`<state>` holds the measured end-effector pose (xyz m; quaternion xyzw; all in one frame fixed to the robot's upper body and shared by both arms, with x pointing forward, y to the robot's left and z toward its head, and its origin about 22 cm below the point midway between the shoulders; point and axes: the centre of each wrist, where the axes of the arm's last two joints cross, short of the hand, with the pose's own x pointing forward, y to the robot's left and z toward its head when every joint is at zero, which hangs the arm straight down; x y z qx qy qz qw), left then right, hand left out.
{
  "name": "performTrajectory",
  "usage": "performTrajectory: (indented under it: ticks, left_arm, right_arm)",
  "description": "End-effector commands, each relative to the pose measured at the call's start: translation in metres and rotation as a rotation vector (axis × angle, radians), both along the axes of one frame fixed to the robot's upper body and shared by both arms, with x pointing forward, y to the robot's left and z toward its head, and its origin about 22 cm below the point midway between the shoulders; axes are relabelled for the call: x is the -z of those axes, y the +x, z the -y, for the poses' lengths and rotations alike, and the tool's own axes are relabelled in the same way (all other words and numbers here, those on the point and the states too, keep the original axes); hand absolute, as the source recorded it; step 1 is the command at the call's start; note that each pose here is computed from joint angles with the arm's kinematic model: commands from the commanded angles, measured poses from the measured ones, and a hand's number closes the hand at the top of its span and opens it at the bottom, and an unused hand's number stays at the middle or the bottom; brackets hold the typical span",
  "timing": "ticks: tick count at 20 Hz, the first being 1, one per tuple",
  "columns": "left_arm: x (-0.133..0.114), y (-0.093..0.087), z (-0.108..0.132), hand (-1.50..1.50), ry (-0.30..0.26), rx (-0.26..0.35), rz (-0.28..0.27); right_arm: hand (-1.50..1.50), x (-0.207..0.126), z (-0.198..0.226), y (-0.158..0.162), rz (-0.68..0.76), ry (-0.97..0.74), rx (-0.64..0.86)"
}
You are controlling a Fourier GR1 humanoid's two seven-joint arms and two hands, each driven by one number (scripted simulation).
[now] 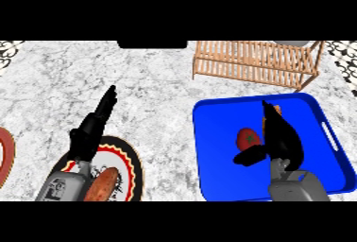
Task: Pick the tomato from the tray and place it in the tiered shelf
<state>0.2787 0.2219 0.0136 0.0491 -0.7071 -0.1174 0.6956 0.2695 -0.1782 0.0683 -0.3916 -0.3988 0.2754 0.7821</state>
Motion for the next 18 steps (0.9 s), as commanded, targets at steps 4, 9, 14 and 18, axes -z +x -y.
performTrajectory:
  ticks: [4,9,14,18]
  left_arm:
    - [0.011,-0.005,-0.002,0.0,-0.008,0.003,-0.007]
    - [-0.003,-0.006,0.001,0.0,-0.007,-0.002,-0.007]
    - [0.023,-0.003,-0.006,0.0,0.009,-0.006,-0.006]
    - [0.006,-0.006,0.001,0.0,-0.011,-0.013,0.021]
  right_arm:
    - [-1.5,0.001,0.008,0.011,-0.022,0.023,-0.005]
    - [-1.5,0.031,-0.019,-0.012,-0.066,0.011,-0.014]
    - [1.5,0.029,0.006,-0.006,-0.088,-0.052,-0.113]
    - [1.5,0.052,0.0,-0.008,-0.054,-0.102,-0.109]
